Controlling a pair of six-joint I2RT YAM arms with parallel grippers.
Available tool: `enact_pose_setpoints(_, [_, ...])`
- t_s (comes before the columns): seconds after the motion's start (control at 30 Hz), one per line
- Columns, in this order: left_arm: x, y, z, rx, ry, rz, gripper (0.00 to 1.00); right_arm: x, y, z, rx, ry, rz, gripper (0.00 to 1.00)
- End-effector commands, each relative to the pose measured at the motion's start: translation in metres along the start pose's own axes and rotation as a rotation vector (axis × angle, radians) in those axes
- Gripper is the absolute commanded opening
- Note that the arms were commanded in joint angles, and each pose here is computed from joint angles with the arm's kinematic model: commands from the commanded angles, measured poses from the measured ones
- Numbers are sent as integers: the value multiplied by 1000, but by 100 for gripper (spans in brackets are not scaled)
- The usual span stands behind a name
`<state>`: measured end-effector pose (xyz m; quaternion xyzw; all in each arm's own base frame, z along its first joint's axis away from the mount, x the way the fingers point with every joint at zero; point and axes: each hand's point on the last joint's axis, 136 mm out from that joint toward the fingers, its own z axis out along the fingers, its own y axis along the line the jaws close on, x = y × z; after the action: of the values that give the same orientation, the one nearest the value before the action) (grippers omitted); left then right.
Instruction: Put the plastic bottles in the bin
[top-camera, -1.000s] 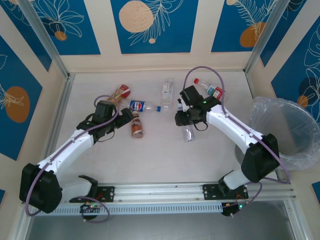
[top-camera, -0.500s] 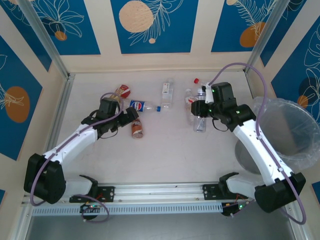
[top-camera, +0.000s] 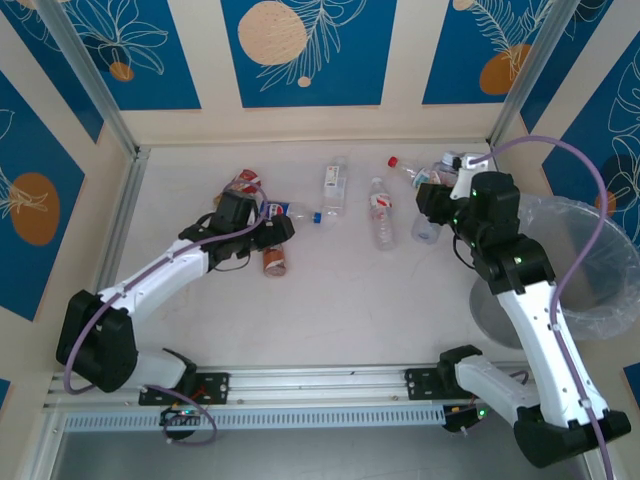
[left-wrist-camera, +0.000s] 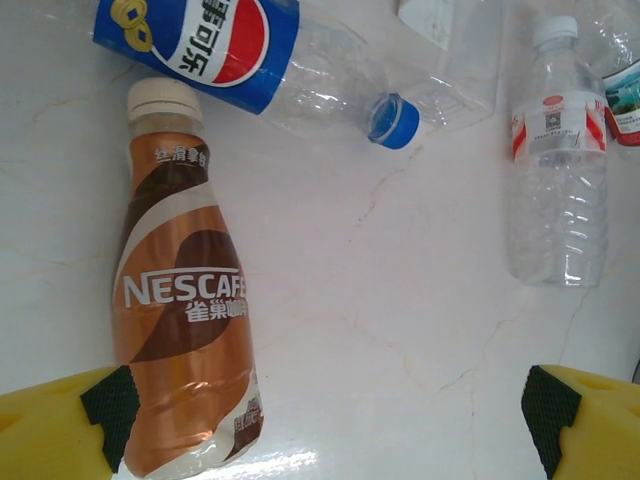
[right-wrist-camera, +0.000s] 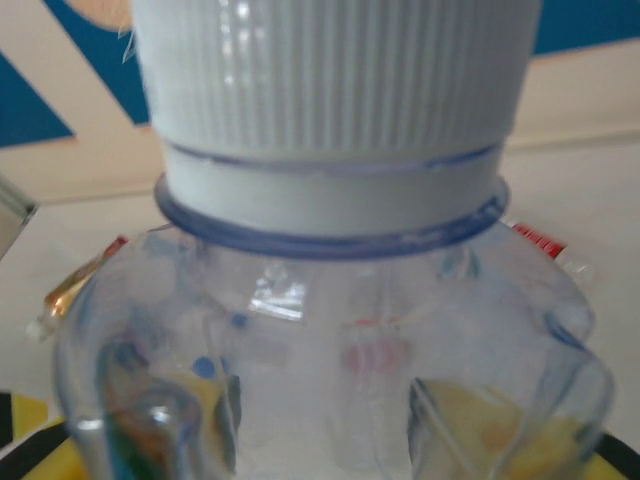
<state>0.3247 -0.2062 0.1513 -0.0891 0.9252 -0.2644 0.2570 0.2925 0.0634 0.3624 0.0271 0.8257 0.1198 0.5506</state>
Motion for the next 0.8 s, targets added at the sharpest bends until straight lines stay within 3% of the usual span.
enact_pose_setpoints(0.0, [-5,-14,-2,15,-18,61,100,-40,-23,-32,125,-184,-26,42])
enact_pose_setpoints(0.27, [-4,-38,8,143,-8,92,100,-57,-74,-71,364,-249,-19,42])
enact_pose_setpoints(0.57, [-6,-44,8,174,-22,138,100,-74,-112,-96,523,-283,33,41])
enact_pose_setpoints(0.77, [-9,-45,6,153,-18,180,100,-65,-160,-116,753,-269,49,42])
